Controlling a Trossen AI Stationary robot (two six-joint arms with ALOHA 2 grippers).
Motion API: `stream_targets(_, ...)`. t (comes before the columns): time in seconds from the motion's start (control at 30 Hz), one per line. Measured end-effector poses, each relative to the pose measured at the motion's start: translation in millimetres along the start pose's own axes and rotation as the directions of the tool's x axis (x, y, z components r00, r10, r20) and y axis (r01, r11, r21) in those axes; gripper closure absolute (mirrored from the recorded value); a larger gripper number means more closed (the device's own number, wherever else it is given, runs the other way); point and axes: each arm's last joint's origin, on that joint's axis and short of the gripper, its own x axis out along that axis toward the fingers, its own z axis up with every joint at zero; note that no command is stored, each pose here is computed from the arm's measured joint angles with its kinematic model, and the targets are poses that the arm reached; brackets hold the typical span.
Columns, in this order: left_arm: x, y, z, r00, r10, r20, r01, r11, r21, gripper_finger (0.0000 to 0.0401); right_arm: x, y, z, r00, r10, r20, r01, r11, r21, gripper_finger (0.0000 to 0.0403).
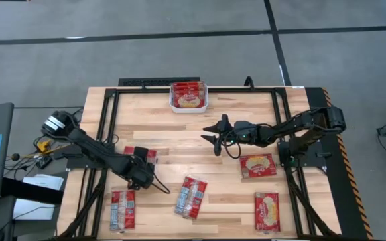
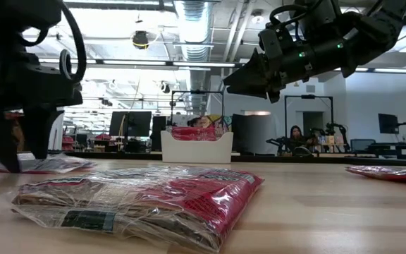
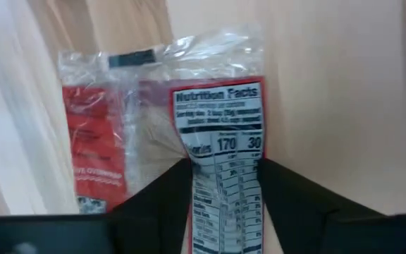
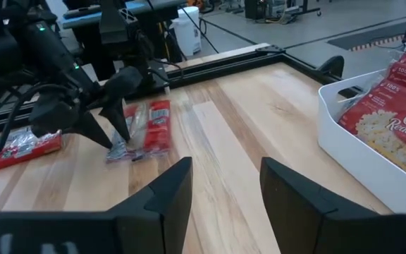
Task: Sort popcorn bags into baskets
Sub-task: Put the red popcorn bag into the white bin
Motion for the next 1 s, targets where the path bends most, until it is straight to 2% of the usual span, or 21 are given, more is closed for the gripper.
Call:
stream_targets(0.07, 2.6, 0.8, 0.1, 1.0, 0.021, -0.006, -0.021, 1.0, -0.001, 0.0274, 0.0, 0.0, 0.0, 1.0, 0.0, 0.0, 0.0, 1.0, 0.0, 0.0215)
stream_targets(0.23, 7.6, 9.2, 1.3, 0.999, 0.023, -0.023, -0.023, 0.999, -0.025, 0.0384, 0.0, 0.0, 0.0, 1.0, 0.0, 0.0, 0.0, 1.0, 0.001, 0.0227)
stream_targets(0.43, 3.3, 31.4, 13.4, 0.999, 0.033, 0.016, -0.033, 0.999, -0.026, 0.0399, -0.4, 2.4, 0.5, 1.0, 0.012, 0.007, -0.012, 0.999, 0.038, 0.0241)
stream_targets(0.57, -15.6, 56.5, 29.0, 0.986, 0.04, 0.159, -0.036, 0.999, -0.026, 0.0401, -1.5, 8.8, -1.4, 0.999, 0.036, -0.003, -0.036, 0.999, 0.01, 0.0245)
stream_targets(0.73, -44.9, 91.8, 43.1, 0.911, -0.05, 0.408, 0.067, 0.997, -0.027, 0.0401, -4.1, 22.1, -1.4, 0.996, 0.087, 0.017, -0.084, 0.99, -0.114, 0.0236)
stream_targets(0.83, -62.8, 112.6, 47.3, 0.846, -0.08, 0.528, 0.116, 0.993, -0.035, 0.0401, -6.4, 31.5, 0.3, 0.991, 0.124, 0.048, -0.114, 0.977, -0.183, 0.0224)
stream_targets(1.0, -75.7, 135.5, 45.6, 0.805, -0.097, 0.586, 0.17, 0.983, -0.071, 0.0401, -7.5, 44.9, 5.0, 0.983, 0.17, 0.072, -0.14, 0.942, -0.305, 0.0198)
